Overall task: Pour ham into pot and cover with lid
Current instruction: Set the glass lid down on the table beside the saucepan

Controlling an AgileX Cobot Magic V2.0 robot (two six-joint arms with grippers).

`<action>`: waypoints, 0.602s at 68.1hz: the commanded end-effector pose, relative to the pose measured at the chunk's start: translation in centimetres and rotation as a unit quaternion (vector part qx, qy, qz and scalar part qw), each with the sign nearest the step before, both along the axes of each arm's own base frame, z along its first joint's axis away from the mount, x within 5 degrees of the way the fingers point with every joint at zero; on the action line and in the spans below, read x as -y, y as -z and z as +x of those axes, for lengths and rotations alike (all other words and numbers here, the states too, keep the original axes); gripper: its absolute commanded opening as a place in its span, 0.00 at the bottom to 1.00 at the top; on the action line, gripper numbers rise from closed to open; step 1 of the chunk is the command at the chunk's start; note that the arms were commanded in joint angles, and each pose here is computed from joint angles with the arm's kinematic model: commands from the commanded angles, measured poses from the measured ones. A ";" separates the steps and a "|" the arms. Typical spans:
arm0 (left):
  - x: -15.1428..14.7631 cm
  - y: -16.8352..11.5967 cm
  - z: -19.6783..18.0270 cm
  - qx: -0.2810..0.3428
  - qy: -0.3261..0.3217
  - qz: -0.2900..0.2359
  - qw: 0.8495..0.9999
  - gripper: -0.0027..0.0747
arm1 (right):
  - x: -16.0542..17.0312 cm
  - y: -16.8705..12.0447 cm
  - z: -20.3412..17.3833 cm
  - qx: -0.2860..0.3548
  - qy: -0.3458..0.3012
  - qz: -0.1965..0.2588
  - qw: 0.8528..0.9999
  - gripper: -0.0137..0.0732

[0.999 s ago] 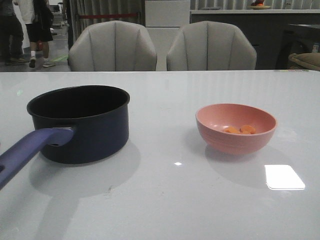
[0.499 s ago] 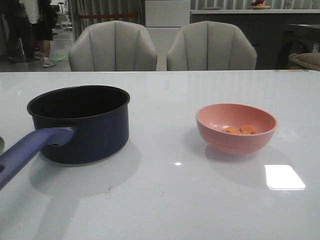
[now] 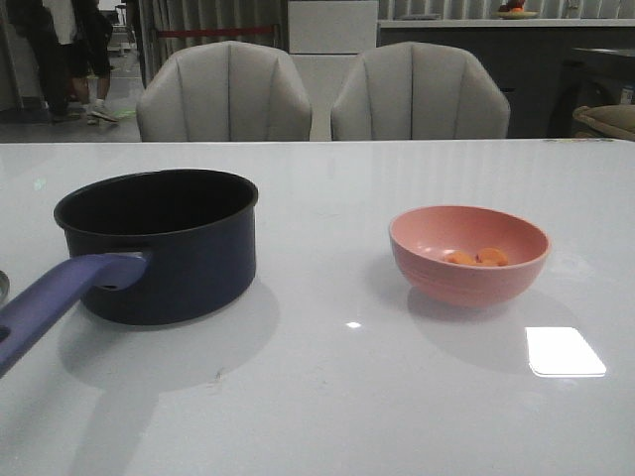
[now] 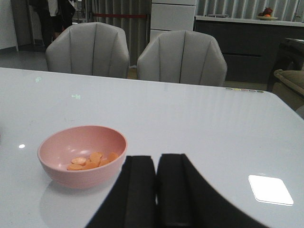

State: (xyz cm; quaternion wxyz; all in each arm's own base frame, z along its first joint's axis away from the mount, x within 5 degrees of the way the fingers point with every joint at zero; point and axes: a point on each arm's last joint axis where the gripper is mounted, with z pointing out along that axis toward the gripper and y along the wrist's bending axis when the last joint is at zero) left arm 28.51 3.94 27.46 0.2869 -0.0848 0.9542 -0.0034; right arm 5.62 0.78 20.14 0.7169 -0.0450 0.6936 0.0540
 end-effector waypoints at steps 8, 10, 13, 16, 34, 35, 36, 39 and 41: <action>1.0 -6.2 -4.4 0.160 -0.006 -0.003 0.987 0.77 | 0.0 -1.1 -0.3 0.056 0.001 -0.001 0.998 0.33; 1.1 -6.7 -5.0 0.173 -0.007 -0.003 0.985 0.77 | 0.0 -1.1 -0.3 0.056 0.001 -0.001 0.998 0.33; 1.3 -7.4 -6.0 0.197 -0.007 -0.001 0.980 0.77 | 0.0 -1.1 -0.3 0.056 0.001 -0.001 0.998 0.33; 1.6 -7.9 -6.6 0.216 -0.003 0.001 0.976 0.77 | 0.0 -1.1 -0.3 0.056 0.001 -0.001 0.998 0.33; 5.2 -9.4 -11.9 0.323 0.097 0.025 0.941 0.77 | 0.0 -1.1 -0.3 0.056 0.001 -0.001 0.998 0.33; 5.4 -9.5 -12.2 0.328 0.103 0.024 0.939 0.77 | 0.0 -1.1 -0.3 0.056 0.001 -0.001 0.998 0.33; 5.5 -9.4 -12.5 0.331 0.107 0.022 0.937 0.77 | 0.0 -1.1 -0.3 0.056 0.001 -0.001 0.998 0.33; 5.8 -9.3 -13.6 0.340 0.119 0.018 0.933 0.77 | 0.0 -1.1 -0.3 0.056 0.001 -0.001 0.998 0.33; 5.9 -9.1 -14.2 0.346 0.125 0.016 0.930 0.77 | 0.0 -1.1 -0.3 0.056 0.001 -0.001 0.998 0.33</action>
